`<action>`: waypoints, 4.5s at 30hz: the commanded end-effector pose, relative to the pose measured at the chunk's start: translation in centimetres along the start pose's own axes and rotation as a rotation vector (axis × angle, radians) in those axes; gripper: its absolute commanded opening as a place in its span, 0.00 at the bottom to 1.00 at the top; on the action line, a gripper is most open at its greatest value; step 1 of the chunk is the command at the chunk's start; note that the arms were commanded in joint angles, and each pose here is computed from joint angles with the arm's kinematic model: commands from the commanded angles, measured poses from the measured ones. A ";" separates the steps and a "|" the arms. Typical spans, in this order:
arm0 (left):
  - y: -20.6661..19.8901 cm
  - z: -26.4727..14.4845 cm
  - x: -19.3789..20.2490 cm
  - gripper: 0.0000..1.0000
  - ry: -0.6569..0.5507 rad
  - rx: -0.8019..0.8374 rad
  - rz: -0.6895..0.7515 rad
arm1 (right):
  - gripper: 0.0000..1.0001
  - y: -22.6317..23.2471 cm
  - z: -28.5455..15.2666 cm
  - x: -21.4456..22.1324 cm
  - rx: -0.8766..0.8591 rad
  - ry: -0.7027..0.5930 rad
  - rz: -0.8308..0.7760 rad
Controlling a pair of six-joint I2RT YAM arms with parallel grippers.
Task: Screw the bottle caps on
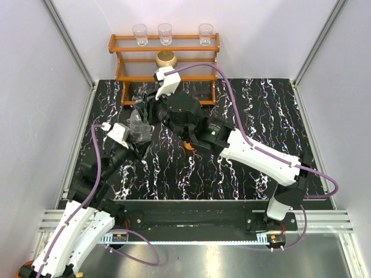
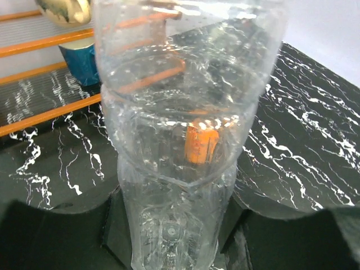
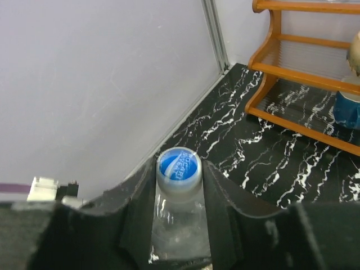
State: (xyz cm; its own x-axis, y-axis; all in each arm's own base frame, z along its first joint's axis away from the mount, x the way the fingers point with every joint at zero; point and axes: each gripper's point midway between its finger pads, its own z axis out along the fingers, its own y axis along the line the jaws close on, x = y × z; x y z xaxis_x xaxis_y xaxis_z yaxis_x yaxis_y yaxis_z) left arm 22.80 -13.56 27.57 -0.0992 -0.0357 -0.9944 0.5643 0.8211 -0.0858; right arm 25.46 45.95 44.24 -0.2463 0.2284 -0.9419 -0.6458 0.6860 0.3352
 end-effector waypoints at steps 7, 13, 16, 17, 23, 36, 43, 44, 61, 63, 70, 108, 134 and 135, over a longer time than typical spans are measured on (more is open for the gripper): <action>-7.6 -1.3 -5.0 0.47 -0.194 0.428 -0.104 | 0.73 1.2 -8.8 -9.0 -0.132 -0.150 -0.009; -14.4 -6.8 -4.9 0.51 -0.166 0.931 -0.070 | 0.89 2.9 -12.9 -10.4 -0.367 -0.167 -0.042; -15.5 -8.6 -4.6 0.51 -0.127 1.036 -0.031 | 0.92 4.9 -14.5 -9.1 -0.587 -0.124 -0.096; -15.7 -8.8 -4.6 0.51 -0.116 1.051 -0.033 | 0.93 5.3 -14.8 -8.5 -0.635 -0.105 -0.111; -16.5 -10.5 -4.7 0.52 -0.086 1.136 -0.003 | 0.95 7.2 -15.6 -6.2 -0.830 -0.051 -0.167; -16.3 -9.7 -5.0 0.51 -0.098 1.103 -0.018 | 0.83 10.4 -18.9 -3.9 -1.187 0.015 -0.130; -16.0 -9.2 -5.4 0.49 -0.120 1.069 -0.026 | 0.69 10.4 -19.1 -3.5 -1.211 0.031 -0.125; -16.0 -9.1 -5.4 0.49 -0.120 1.066 -0.028 | 0.66 10.4 -19.1 -3.5 -1.212 0.030 -0.125; -14.6 -7.0 -6.6 0.44 -0.183 0.918 -0.069 | 0.17 8.6 -15.1 -2.4 -1.014 0.053 -0.104; -14.0 -6.3 -6.9 0.43 -0.193 0.869 -0.075 | 0.05 7.5 -13.6 -2.2 -0.914 0.055 -0.109; -10.7 -3.4 -6.8 0.41 -0.198 0.623 -0.064 | 0.00 3.4 -9.4 -2.1 -0.584 0.044 -0.112; -9.4 -2.8 -4.2 0.39 -0.147 0.543 -0.096 | 0.59 4.7 -7.7 -3.3 -0.563 -0.034 -0.060; -3.7 -5.9 -10.5 0.99 0.053 0.107 0.031 | 0.22 -3.5 -6.5 6.6 -0.310 0.088 -0.280; -3.9 -6.3 -11.5 0.99 0.034 0.106 0.026 | 0.22 -3.1 -5.8 6.5 -0.322 0.057 -0.275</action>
State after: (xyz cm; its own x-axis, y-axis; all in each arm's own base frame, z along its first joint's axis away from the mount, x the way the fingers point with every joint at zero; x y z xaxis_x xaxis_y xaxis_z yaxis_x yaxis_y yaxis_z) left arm 17.40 -14.48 37.08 -0.1194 0.0102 -0.9928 0.7070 0.7029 -0.0778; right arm 20.38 39.65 39.41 -0.1010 0.0246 -0.9946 -0.8916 0.4413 0.1014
